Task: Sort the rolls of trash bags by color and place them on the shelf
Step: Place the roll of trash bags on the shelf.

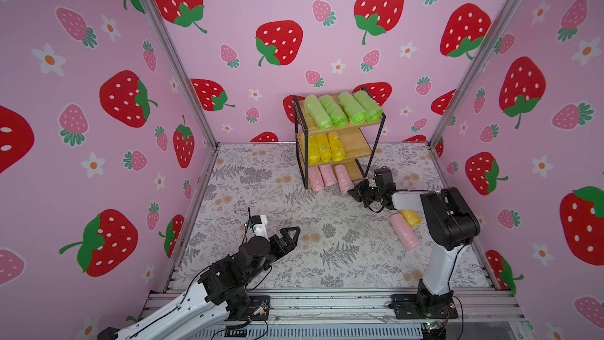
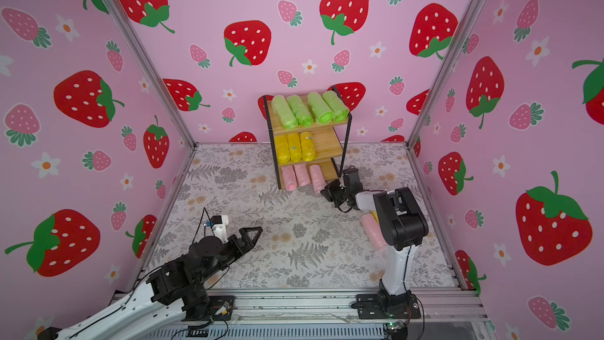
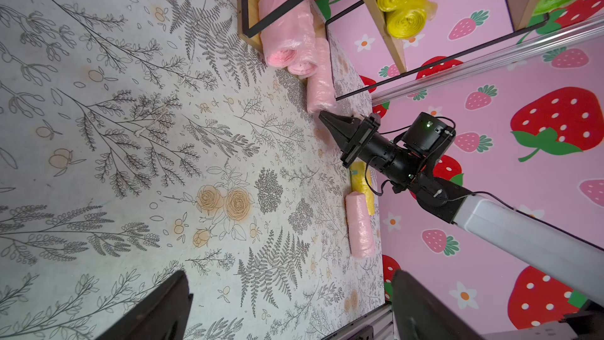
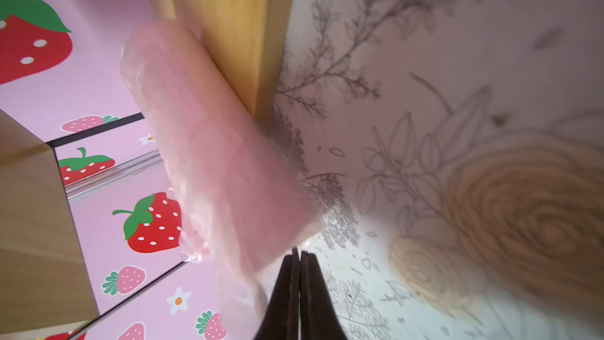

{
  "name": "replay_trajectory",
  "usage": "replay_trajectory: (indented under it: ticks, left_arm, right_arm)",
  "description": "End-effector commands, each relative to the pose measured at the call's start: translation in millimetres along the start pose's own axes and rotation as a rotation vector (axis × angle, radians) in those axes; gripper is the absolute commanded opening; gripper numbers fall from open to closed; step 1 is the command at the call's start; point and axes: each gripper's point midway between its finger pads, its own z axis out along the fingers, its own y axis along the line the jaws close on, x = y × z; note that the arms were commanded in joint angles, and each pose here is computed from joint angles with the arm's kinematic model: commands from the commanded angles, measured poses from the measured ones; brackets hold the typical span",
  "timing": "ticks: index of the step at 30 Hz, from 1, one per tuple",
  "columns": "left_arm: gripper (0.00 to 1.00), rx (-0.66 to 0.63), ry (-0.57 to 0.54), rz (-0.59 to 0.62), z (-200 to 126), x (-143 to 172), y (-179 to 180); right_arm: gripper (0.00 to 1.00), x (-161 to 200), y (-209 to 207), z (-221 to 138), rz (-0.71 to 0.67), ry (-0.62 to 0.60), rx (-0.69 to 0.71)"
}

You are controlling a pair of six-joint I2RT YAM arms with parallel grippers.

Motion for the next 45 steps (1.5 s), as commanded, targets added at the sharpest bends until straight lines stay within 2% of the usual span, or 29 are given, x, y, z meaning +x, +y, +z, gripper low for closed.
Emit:
replay_trajectory:
  ticks: [1,13,18,23,25,28,34,39,41,45]
  left_arm:
    - [1.00,0.007,-0.029,0.015,-6,-8,-6]
    - [1.00,-0.001,-0.036,0.016,-5,-8,-1]
    - [1.00,-0.001,-0.036,0.014,-6,-8,-1]
    - [1.00,-0.001,-0.028,0.010,-6,-7,-1]
    - [1.00,0.003,-0.026,0.011,-8,-7,-3]
    - [1.00,0.007,-0.027,0.012,-9,-8,-4]
    - [1.00,0.033,-0.008,-0.019,-5,-2,-5]
    - [1.00,0.032,0.018,-0.028,-3,2,-5]
    - [1.00,0.021,0.026,-0.027,-2,4,-4]
    - [1.00,0.006,0.051,-0.026,2,9,-2]
  right_arm:
    - [0.07,-13,21,5,0.002,-0.035,-0.054]
    - [0.13,-32,46,26,0.075,-0.043,-0.206]
    - [0.24,-31,47,27,0.081,-0.036,-0.225]
    - [0.47,-25,40,18,0.055,-0.021,-0.209]
    - [0.51,-22,33,11,0.054,-0.014,-0.195]
    - [0.58,-14,22,-4,0.038,0.009,-0.155]
    - [0.59,10,4,-44,-0.072,0.083,-0.040]
    - [0.63,31,-17,-99,-0.248,0.090,0.182]
    - [0.67,41,-32,-128,-0.310,0.087,0.306]
    - [0.78,48,-66,-188,-0.377,0.007,0.523]
